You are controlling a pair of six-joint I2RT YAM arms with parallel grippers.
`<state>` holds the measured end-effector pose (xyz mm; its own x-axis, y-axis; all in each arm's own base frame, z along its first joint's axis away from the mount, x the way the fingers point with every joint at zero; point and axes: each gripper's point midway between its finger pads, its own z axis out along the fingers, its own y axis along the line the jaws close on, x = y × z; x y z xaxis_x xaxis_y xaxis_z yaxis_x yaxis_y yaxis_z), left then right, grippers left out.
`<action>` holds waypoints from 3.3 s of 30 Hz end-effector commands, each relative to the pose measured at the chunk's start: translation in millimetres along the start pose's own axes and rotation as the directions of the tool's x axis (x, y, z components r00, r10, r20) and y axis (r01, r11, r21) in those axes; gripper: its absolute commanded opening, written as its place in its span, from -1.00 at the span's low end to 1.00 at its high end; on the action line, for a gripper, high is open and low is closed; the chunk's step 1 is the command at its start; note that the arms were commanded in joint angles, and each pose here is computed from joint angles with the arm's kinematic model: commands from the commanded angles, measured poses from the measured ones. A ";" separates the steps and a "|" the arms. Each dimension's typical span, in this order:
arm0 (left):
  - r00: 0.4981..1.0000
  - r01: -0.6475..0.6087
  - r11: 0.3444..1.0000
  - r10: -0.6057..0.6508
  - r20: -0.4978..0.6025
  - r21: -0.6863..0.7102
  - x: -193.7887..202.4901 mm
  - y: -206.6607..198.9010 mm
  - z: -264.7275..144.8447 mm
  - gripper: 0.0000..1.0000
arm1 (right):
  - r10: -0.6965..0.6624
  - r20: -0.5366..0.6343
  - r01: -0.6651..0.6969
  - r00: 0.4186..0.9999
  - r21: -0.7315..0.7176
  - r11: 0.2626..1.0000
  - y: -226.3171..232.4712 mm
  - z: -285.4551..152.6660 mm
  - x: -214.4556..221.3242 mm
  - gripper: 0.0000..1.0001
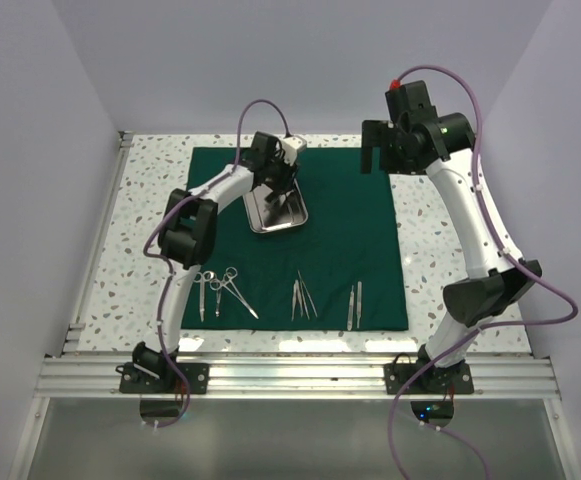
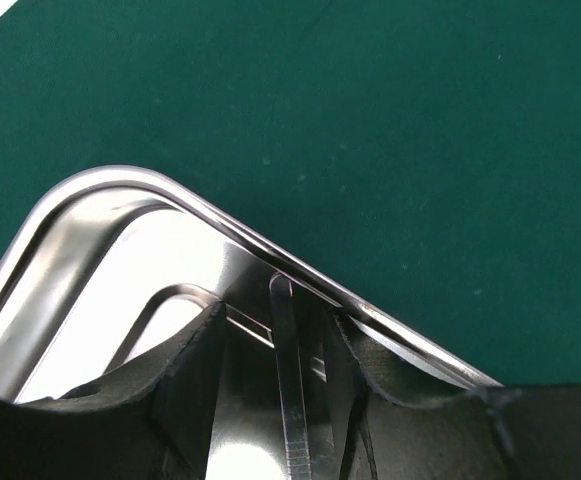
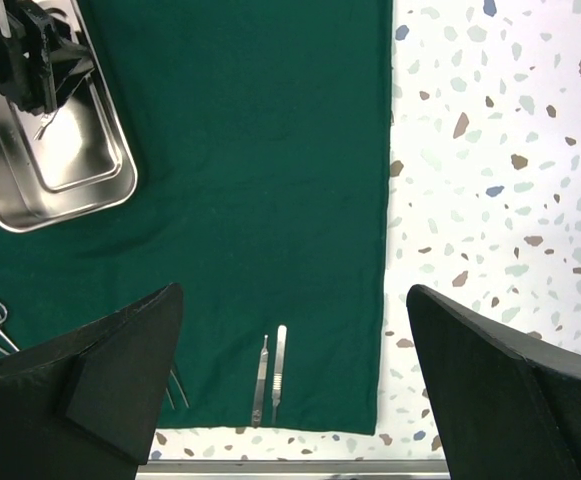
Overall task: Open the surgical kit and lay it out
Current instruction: Pick up the medical item from the container, then place the medical item in the surgical kit.
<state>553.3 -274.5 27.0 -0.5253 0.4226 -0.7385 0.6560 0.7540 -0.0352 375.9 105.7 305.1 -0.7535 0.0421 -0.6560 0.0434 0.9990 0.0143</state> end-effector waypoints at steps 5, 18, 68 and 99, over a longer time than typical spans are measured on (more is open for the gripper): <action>0.969 0.013 0.995 0.012 -0.245 0.100 90.4 -23.2 6.3 -0.16 | 0.006 0.014 -0.006 1.000 0.000 1.000 -2.5 -4.8 -5.9 0.97; 0.934 0.004 0.998 0.017 -0.356 0.059 121.6 -38.2 24.8 -0.33 | 0.012 0.012 -0.012 1.000 -0.003 1.000 -6.9 -16.8 0.8 0.97; 0.942 0.330 0.894 -0.332 0.048 -0.304 -58.9 61.4 -95.3 -1.00 | 0.079 0.058 -0.073 0.995 -0.106 0.992 7.3 -32.1 -5.9 0.97; 0.625 0.779 0.619 -0.755 0.196 -0.101 -36.5 -281.4 -186.9 -1.00 | 0.227 0.193 -0.170 0.955 -0.274 0.947 -17.3 -131.3 52.8 0.97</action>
<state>286.1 -402.6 209.9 -0.7621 -0.2577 -0.5940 0.0944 0.8634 -0.4957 262.0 98.8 359.9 -0.5999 0.2467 -0.7611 -0.0159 0.9474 0.3196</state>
